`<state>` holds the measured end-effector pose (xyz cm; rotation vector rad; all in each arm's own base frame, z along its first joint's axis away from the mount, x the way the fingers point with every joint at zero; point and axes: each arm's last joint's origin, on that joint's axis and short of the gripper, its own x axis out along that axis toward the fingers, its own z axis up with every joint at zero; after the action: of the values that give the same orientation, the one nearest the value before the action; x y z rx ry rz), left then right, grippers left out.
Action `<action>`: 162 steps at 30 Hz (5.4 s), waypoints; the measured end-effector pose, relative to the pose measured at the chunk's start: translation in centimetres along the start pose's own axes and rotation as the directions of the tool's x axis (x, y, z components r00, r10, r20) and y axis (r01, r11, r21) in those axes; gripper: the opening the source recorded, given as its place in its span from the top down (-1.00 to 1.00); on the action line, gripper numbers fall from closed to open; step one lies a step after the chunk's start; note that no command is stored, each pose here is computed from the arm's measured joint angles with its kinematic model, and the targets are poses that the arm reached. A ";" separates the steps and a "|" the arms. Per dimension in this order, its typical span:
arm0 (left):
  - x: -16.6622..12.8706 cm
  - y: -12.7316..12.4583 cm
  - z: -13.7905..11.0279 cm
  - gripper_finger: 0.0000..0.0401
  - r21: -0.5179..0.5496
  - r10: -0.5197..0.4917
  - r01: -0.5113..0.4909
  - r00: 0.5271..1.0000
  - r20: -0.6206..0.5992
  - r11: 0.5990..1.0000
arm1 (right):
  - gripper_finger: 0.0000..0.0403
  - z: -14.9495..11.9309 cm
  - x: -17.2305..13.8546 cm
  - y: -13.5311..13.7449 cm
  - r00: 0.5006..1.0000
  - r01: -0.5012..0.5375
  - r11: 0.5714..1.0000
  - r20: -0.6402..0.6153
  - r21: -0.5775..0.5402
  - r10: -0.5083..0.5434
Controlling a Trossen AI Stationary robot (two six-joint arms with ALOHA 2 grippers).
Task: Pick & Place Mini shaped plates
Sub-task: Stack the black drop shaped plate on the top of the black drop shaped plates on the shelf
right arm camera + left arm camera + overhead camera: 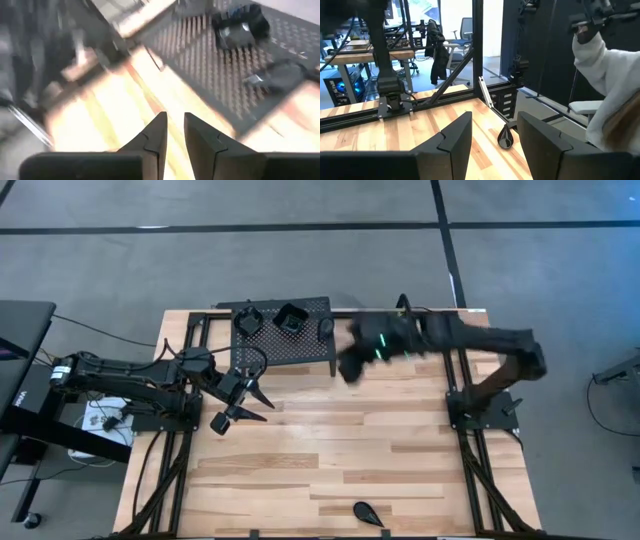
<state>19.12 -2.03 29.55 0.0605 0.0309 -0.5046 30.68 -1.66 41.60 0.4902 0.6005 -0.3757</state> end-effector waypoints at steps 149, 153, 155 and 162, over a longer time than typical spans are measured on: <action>9.7 0.4 -13.9 0.21 -0.120 0.159 -0.238 0.875 -0.458 0.964 | 0.80 -19.8 18.2 1.1 0.967 0.128 0.882 -0.254 0.454 -0.009; 9.7 0.4 -13.9 0.21 -0.127 0.158 -0.240 0.875 -0.458 0.962 | 0.80 -20.5 16.0 2.1 0.960 0.164 0.918 -0.274 0.361 -0.063; 9.7 0.4 -13.9 0.21 -0.138 0.158 -0.245 0.876 -0.456 0.960 | 0.82 -21.8 15.6 2.0 0.942 0.258 0.902 -0.299 0.345 -0.155; 9.7 0.5 -13.8 0.21 -0.144 0.161 -0.247 0.883 -0.441 0.958 | 0.92 -25.1 18.7 2.7 0.944 0.275 0.870 -0.288 0.410 -0.163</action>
<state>27.66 -5.43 15.40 -0.0208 0.5005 -0.2646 35.17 10.47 12.98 0.9239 0.8197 -0.6871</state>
